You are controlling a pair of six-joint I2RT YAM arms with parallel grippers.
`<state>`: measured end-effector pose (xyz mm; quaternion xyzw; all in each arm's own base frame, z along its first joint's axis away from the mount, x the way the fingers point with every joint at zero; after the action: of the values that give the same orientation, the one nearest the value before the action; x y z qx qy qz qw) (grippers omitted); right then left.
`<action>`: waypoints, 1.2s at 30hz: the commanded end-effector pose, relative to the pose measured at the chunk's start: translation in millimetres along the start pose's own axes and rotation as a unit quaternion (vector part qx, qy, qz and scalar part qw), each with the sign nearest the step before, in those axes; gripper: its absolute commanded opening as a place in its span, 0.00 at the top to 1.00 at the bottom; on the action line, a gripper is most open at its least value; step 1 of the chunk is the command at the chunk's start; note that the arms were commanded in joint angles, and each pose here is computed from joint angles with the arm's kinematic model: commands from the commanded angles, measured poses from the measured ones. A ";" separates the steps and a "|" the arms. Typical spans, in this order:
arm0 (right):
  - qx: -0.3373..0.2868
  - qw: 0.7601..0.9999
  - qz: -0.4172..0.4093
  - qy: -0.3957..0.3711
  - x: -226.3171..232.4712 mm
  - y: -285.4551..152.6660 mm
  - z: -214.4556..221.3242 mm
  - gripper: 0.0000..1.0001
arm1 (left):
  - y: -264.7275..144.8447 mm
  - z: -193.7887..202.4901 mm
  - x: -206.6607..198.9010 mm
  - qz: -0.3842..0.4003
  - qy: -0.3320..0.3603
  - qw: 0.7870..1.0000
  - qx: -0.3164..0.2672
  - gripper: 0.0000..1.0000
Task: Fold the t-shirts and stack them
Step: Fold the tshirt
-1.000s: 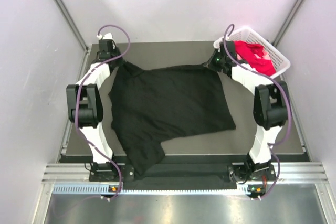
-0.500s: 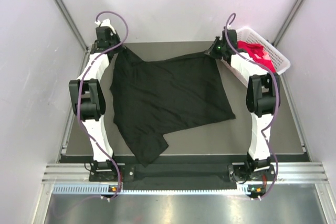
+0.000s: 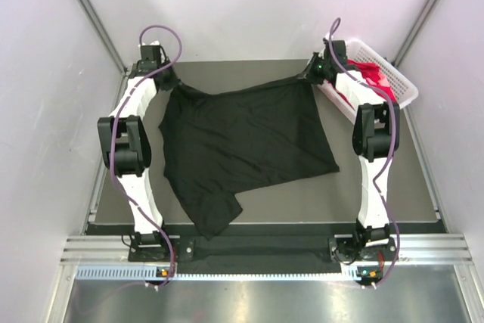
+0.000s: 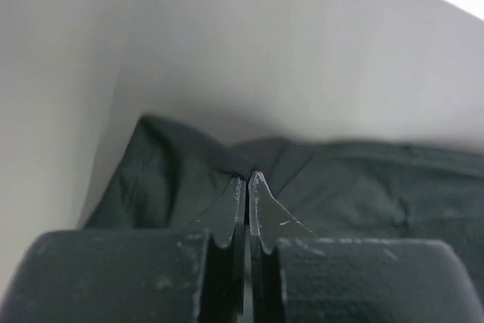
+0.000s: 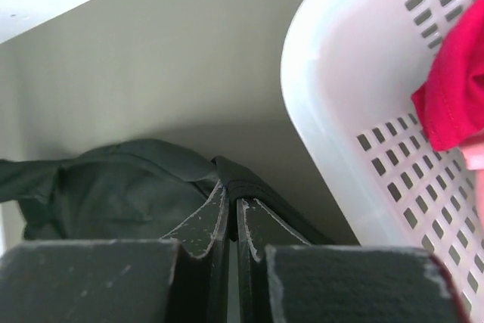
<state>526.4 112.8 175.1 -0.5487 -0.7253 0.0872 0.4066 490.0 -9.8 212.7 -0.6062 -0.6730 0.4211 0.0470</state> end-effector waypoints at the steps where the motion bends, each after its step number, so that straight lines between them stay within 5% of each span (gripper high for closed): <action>1: -0.017 0.999 -0.033 -0.004 2.4 -12.0 -28.5 1.00 | -48.2 -10.9 -13.6 0.003 -0.008 1.000 -0.007 1.00; 13: 0.060 0.998 -0.016 0.028 3.8 -41.3 -8.0 1.00 | -118.4 8.9 -13.2 -0.012 -0.031 0.999 0.019 1.00; 36: 0.102 0.995 0.000 0.016 0.0 -95.6 14.9 0.99 | -166.6 51.4 3.1 -0.042 -0.043 0.995 0.082 1.00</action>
<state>456.8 89.3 189.3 -0.5022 -0.6890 0.1701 0.4942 345.5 -18.6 265.4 -0.5474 -0.6571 0.5094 0.0953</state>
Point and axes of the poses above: each gripper's point midway between its finger pads, its own y axis out along the fingers, its own x axis along the line the jaws close on, z = x × y, the point moved 10 cm from there along -y, back along the fingers, and after that the axes turned 6 degrees about -y, right-handed, at the moved point
